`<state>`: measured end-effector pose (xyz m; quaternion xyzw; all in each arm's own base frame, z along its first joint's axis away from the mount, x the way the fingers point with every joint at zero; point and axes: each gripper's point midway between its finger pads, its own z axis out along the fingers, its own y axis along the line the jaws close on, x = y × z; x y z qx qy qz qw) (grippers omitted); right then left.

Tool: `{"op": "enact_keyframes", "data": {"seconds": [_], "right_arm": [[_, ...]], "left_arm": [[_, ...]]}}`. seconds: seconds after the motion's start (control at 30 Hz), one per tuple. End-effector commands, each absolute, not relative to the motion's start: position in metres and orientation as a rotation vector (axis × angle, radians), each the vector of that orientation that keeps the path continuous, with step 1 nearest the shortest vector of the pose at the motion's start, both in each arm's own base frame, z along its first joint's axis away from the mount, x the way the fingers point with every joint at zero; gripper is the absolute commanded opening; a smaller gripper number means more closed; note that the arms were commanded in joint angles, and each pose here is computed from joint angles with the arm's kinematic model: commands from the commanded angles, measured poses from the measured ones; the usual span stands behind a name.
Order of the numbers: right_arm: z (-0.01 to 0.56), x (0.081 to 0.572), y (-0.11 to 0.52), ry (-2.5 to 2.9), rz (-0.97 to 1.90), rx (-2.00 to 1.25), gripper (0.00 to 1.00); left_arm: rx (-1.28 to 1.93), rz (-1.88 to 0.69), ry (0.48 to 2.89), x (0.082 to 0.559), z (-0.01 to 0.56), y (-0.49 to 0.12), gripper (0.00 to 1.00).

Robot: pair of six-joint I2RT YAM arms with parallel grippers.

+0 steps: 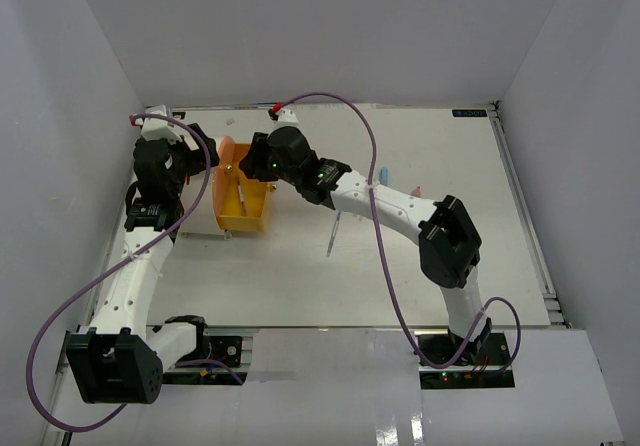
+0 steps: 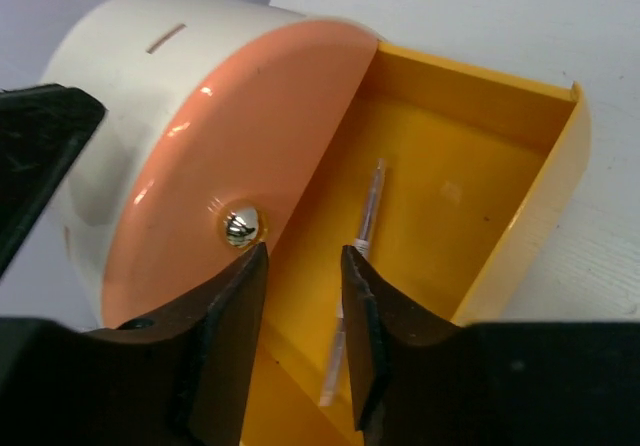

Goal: Sort the stationery into containers
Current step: Place the pen in the drawer, then pick up the pen from the center of the board.

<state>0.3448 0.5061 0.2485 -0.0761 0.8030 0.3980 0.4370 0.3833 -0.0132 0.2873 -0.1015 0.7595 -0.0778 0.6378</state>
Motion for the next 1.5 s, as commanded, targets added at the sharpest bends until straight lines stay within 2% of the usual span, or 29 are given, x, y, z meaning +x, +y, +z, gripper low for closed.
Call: {"op": "enact_keyframes", "data": {"seconds": [0.0, 0.07, 0.23, 0.3, 0.37, 0.4, 0.47, 0.5, 0.73, 1.0, 1.47], "right_arm": [[0.289, 0.356, 0.505, 1.888, 1.003, -0.15, 0.44], [0.294, 0.358, 0.497, 1.87, 0.953, -0.19, 0.48], [0.311, 0.363, 0.45, 1.799, 0.735, -0.247, 0.49], [0.284, 0.37, 0.415, 1.864, 0.584, -0.249, 0.49], [0.283, 0.37, 0.382, 1.877, 0.501, -0.236, 0.49], [0.254, 0.373, 0.357, 1.932, 0.424, -0.227, 0.49], [0.248, 0.371, 0.322, 1.95, 0.367, -0.173, 0.49], [0.218, 0.372, 0.298, 2.011, 0.313, -0.152, 0.49], [0.148, 0.37, 0.213, 2.174, 0.153, 0.0, 0.47], [0.092, 0.384, 0.205, 2.305, 0.123, 0.085, 0.4], [0.054, 0.411, 0.212, 2.367, 0.104, 0.175, 0.35]], "left_arm": [[-0.246, -0.196, 1.831, 0.372, 0.265, -0.017, 0.98], [-0.246, -0.196, 1.831, 0.372, 0.265, -0.017, 0.98], [-0.245, -0.198, 1.83, 0.372, 0.266, -0.017, 0.98], [-0.242, -0.201, 1.831, 0.372, 0.266, -0.018, 0.98], [-0.241, -0.202, 1.831, 0.372, 0.266, -0.018, 0.98], [-0.243, -0.204, 1.828, 0.372, 0.267, -0.018, 0.98], [-0.241, -0.205, 1.829, 0.372, 0.267, -0.018, 0.98], [-0.243, -0.204, 1.831, 0.372, 0.267, -0.018, 0.98], [-0.243, -0.207, 1.835, 0.372, 0.265, -0.018, 0.98], [-0.244, -0.209, 1.84, 0.373, 0.264, -0.019, 0.98], [-0.241, -0.209, 1.842, 0.373, 0.263, -0.019, 0.98]]}}
